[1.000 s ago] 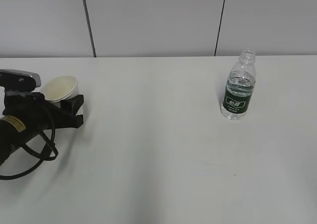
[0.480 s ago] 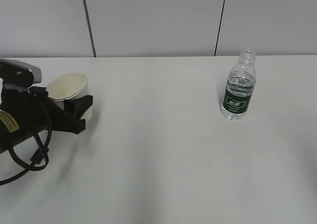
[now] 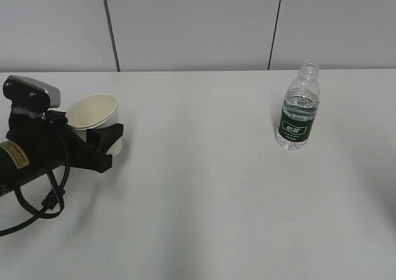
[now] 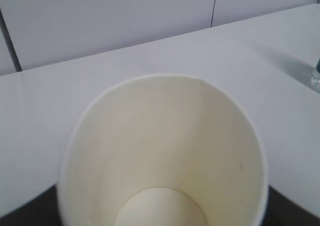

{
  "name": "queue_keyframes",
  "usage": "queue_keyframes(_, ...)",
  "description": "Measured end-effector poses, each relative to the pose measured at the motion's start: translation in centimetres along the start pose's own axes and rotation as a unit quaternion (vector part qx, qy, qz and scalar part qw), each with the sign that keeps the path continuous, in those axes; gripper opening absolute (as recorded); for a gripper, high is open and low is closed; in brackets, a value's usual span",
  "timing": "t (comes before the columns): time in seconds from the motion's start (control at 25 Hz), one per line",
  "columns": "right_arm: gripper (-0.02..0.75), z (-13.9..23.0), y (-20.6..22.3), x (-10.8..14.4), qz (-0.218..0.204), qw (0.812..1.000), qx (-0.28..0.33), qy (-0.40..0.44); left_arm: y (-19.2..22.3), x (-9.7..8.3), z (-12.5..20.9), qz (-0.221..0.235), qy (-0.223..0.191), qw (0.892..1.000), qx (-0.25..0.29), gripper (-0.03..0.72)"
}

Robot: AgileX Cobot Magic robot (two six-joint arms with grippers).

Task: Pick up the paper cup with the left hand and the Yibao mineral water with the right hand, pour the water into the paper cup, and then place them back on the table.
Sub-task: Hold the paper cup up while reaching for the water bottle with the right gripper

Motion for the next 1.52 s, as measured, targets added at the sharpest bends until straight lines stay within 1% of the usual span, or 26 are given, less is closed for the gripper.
queue_keyframes(0.2, 0.586, 2.3, 2.3, -0.5, -0.001, 1.0, 0.0, -0.012, 0.0, 0.0, 0.0, 0.0, 0.0, 1.0, 0.001, 0.426)
queue_keyframes(0.36, 0.586, 3.9, 4.5, -0.5, -0.011, 0.999, 0.02, -0.035, 0.0, 0.0, 0.1, 0.0, 0.0, 1.0, 0.002, 0.426)
queue_keyframes(0.72, 0.586, 8.6, 8.5, 1.6, -0.089, 0.992, 0.068, -0.052, 0.0, 0.0, 0.3, 0.001, 0.0, 1.0, 0.007, 0.426)
queue_keyframes(1.0, 0.586, 11.3, 10.9, 4.7, -0.142, 0.983, 0.106, -0.057, 0.0, 0.0, 0.3, 0.001, 0.0, 1.0, 0.009, 0.426)
queue_keyframes(1.12, 0.586, 12.0, 12.3, 5.5, -0.146, 0.982, 0.112, -0.046, 0.0, 0.0, 0.3, 0.001, 0.0, 1.0, 0.009, 0.426)
queue_keyframes(1.24, 0.591, 12.6, 13.8, 5.7, -0.145, 0.983, 0.105, -0.031, 0.0, 0.0, 0.3, 0.001, 0.0, 1.0, 0.009, 0.426)
queue_keyframes(1.4, 0.645, 13.5, 16.1, 5.7, -0.144, 0.985, 0.097, -0.016, 0.0, 0.0, 0.3, 0.001, 0.0, 1.0, 0.009, 0.426)
queue_keyframes(1.52, 0.663, 14.6, 17.7, 5.7, -0.146, 0.985, 0.097, -0.011, 0.0, 0.0, 0.3, 0.001, 0.0, 1.0, 0.01, 0.426)
Point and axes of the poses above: a point on each arm's last joint axis where the gripper is mounted, y pointing out along that axis toward the gripper, x along the wrist's bending axis when the last joint is at zero, z = x × y, the point moved 8 cm from there along y, pointing out along that axis toward the gripper, and after that the axes turned 15 degrees about y, right-handed, at the moved point
